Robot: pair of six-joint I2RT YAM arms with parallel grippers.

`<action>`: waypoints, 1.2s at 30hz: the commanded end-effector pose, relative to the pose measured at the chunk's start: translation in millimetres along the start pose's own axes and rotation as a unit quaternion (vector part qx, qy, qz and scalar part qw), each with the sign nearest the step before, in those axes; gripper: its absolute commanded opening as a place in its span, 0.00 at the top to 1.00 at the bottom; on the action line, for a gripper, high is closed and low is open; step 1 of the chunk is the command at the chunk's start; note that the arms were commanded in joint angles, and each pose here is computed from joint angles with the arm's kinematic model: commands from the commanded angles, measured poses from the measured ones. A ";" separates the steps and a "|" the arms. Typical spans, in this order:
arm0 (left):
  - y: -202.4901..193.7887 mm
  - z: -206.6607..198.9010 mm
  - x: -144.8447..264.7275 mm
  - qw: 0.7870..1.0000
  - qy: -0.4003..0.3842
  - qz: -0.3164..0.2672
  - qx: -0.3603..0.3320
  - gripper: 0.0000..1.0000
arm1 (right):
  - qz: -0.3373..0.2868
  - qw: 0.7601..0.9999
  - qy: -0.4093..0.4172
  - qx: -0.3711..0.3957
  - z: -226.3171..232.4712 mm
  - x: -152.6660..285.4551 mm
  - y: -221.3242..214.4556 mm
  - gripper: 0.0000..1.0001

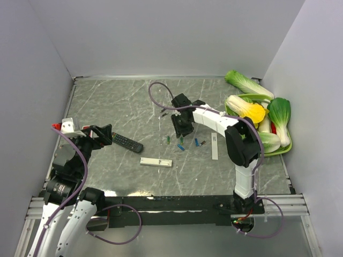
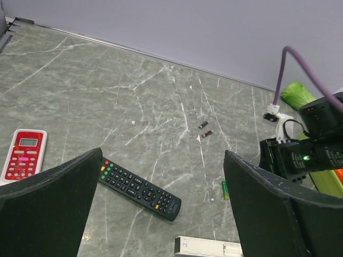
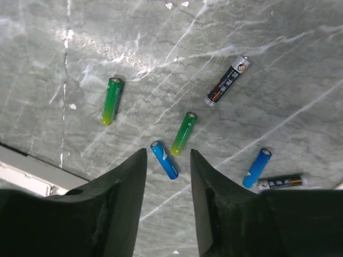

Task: Load the batteries into the remote control
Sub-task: Pick up the battery from the center of the board.

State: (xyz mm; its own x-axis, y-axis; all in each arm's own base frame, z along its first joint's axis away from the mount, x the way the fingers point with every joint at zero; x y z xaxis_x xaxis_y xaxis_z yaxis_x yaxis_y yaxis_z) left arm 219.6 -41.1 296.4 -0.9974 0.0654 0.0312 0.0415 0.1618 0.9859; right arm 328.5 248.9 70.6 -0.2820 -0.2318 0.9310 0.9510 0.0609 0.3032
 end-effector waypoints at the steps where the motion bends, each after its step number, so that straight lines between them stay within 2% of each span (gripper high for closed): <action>1: 6.1 -2.2 0.5 1.000 -0.008 -0.011 -0.005 0.01 | 0.004 0.999 0.000 -0.032 4.2 -7.9 3.8 0.58; 10: 5.7 -2.9 0.4 1.000 -0.011 -0.011 -0.006 0.00 | 0.008 0.998 -0.038 -0.052 -6.8 -25.3 1.0 0.65; 25: 6.4 -3.5 -0.1 1.000 -0.011 -0.012 -0.005 0.01 | 0.016 0.997 -0.061 -0.052 -13.9 -45.4 0.4 0.70; 32: -0.8 -7.9 -2.4 1.000 -0.022 0.000 0.002 0.01 | -0.004 0.998 -0.054 -0.029 -13.7 -39.6 6.2 0.85; 36: -11.7 -14.7 -8.5 0.999 -0.033 0.030 0.020 0.01 | -0.039 0.999 -0.025 0.010 -2.7 -20.0 11.8 0.90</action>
State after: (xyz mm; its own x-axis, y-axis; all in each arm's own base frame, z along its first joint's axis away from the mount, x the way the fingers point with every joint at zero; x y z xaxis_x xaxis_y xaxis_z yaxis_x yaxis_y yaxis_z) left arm 219.8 -46.1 295.4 -0.9951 0.0920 0.0367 0.0519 0.1695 0.9842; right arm 337.1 243.3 27.5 -0.2593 -0.1258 0.9576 0.9646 0.0153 0.2632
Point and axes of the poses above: each gripper's point midway between its finger pads, its own x axis back along the fingers, its own z axis along the line the jaws close on, y = z × x, the point moved 1 cm from there along x, back along the fingers, and after that the axes turned 12 degrees about -x, right-handed, at the moved point
